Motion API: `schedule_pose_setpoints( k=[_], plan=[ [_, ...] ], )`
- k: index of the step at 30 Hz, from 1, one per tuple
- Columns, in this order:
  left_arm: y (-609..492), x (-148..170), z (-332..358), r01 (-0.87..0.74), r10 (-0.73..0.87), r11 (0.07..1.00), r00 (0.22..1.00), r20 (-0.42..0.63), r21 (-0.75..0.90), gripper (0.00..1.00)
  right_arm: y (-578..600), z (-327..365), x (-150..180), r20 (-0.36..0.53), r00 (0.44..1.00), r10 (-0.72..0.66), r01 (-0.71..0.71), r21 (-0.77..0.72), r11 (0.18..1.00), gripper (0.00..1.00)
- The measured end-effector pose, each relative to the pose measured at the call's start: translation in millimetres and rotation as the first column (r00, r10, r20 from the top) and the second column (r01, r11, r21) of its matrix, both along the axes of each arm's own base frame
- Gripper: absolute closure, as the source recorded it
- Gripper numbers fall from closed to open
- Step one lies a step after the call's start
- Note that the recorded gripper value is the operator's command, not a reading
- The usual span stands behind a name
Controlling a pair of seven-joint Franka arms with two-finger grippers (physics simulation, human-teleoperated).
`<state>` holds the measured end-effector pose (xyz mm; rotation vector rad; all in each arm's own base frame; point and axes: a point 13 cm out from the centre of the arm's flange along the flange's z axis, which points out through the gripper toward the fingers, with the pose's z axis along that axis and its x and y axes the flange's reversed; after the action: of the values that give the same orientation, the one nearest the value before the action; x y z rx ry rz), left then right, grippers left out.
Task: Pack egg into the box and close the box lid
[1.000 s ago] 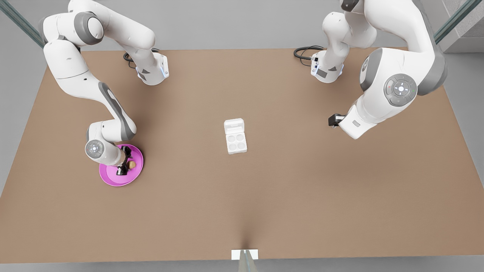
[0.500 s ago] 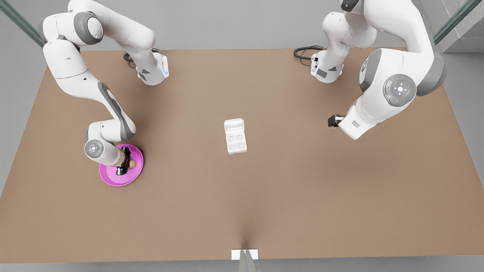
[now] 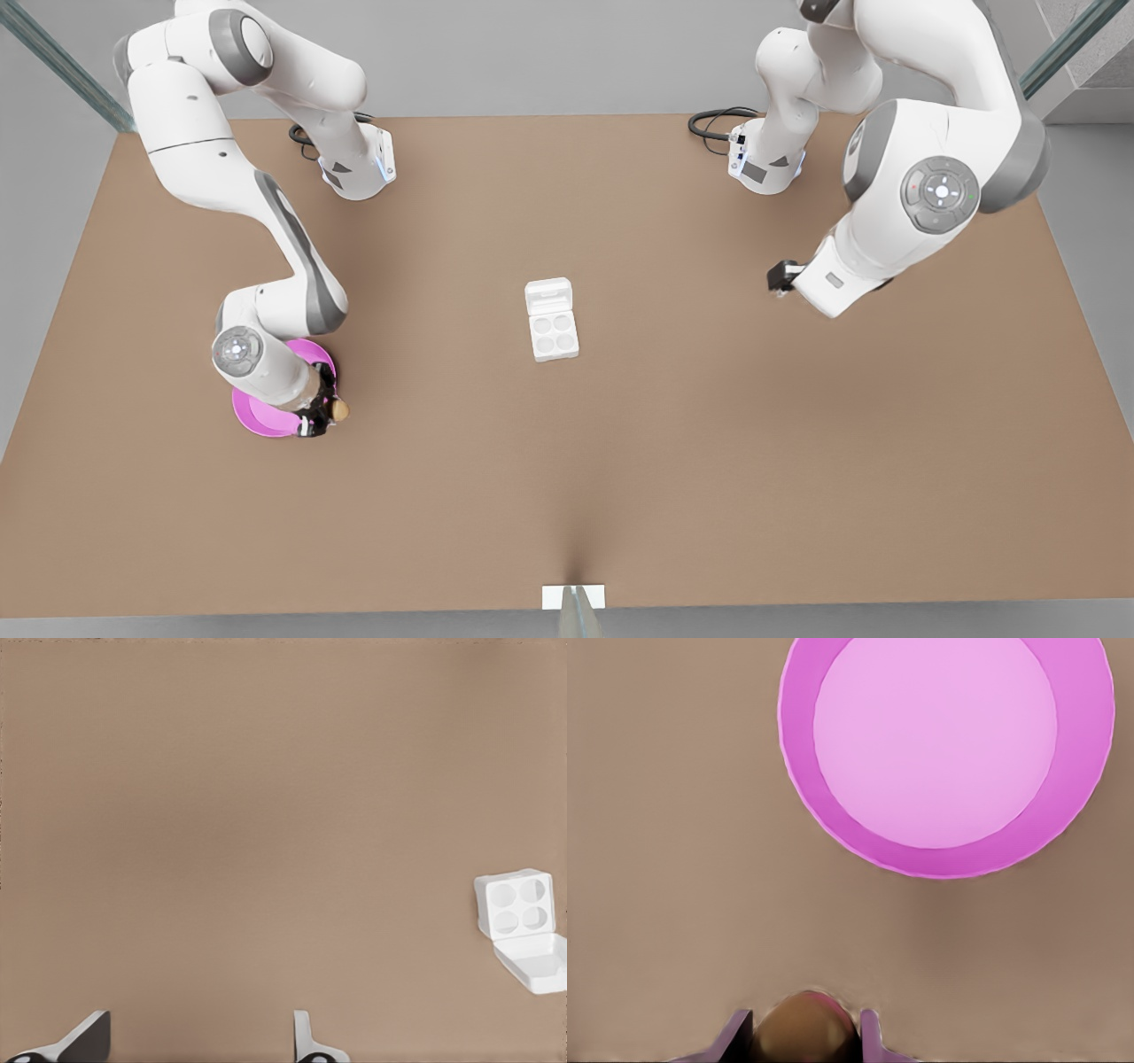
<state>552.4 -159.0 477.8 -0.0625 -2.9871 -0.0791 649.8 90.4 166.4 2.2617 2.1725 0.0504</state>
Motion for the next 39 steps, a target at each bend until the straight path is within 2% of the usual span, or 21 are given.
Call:
schedule_pose_setpoints(
  k=[2,4,7,10,15,20,24,30,39],
  plan=[
    [8,-3,19,-0.009,0.010,1.000,0.999,0.036,-0.026,0.00,50,6,7,-0.006,1.000,0.016,-0.016,0.023,1.000,0.51],
    [-6,2,5,0.009,-0.009,1.000,0.999,0.031,-0.018,0.00,102,8,10,-0.014,0.999,0.037,-0.036,0.044,0.998,0.51],
    [7,11,-7,-0.005,0.006,0.999,1.000,0.012,-0.035,0.00,177,9,-4,-0.037,0.997,0.074,-0.070,0.090,0.994,0.51],
    [40,9,18,-0.008,0.010,0.999,0.999,0.039,-0.051,0.00,265,18,-46,-0.065,0.986,0.151,-0.140,0.152,0.978,0.50],
    [80,16,16,-0.025,0.028,0.998,0.999,0.041,-0.057,0.00,385,51,-114,-0.075,0.962,0.262,-0.234,0.264,0.936,0.50],
    [75,17,15,0.021,-0.019,0.998,0.999,0.044,-0.059,0.00,405,46,-139,-0.116,0.955,0.274,-0.230,0.298,0.926,0.50],
    [76,18,15,0.043,-0.040,0.997,0.998,0.045,-0.061,0.00,434,39,-173,-0.137,0.936,0.324,-0.271,0.306,0.913,0.50],
    [77,19,14,0.069,-0.066,0.996,0.997,0.047,-0.063,0.00,414,6,-174,-0.179,0.935,0.306,-0.251,0.277,0.928,0.50],
    [77,18,13,0.094,-0.092,0.993,0.995,0.044,-0.066,0.00,408,-23,-168,-0.189,0.936,0.297,-0.244,0.259,0.934,0.49]
  ],
)
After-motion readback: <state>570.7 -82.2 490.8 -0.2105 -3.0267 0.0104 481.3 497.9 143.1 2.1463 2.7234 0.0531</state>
